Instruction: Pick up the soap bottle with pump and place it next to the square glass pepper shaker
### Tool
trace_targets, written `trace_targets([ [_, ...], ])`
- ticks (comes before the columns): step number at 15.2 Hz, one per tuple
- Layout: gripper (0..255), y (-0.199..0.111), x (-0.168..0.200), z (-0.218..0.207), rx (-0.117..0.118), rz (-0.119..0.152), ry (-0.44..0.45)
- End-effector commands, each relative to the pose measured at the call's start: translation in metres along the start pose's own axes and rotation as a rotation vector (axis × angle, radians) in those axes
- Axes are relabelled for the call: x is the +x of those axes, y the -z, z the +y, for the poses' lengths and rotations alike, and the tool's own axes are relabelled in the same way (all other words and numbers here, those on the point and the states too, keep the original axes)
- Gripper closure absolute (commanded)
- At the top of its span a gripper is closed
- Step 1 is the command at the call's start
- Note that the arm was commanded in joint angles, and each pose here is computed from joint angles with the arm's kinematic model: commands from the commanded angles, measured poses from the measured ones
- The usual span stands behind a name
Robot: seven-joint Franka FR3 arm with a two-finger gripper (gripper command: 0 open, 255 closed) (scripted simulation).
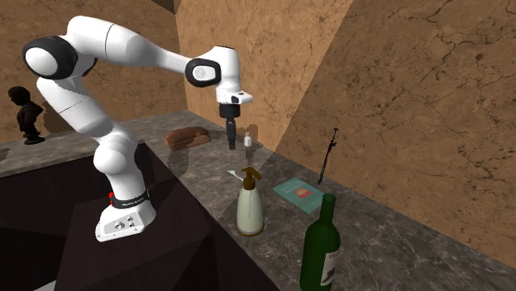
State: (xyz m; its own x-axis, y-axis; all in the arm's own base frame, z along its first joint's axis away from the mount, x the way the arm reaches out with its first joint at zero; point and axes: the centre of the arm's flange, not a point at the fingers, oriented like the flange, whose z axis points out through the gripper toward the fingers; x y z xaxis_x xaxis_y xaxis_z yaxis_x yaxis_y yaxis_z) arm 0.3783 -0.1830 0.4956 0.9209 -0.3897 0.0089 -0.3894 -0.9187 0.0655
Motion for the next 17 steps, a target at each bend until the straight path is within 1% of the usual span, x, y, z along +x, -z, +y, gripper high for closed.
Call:
trace_targets([
  [1,0,-0.008,0.012,0.027,0.004,0.004,-0.058],
  [8,0,-0.038,0.043,0.11,0.022,0.014,-0.254],
  [9,0,-0.041,0.045,0.116,0.023,0.015,-0.269],
  [17,0,-0.081,0.045,0.116,0.023,0.015,-0.269],
])
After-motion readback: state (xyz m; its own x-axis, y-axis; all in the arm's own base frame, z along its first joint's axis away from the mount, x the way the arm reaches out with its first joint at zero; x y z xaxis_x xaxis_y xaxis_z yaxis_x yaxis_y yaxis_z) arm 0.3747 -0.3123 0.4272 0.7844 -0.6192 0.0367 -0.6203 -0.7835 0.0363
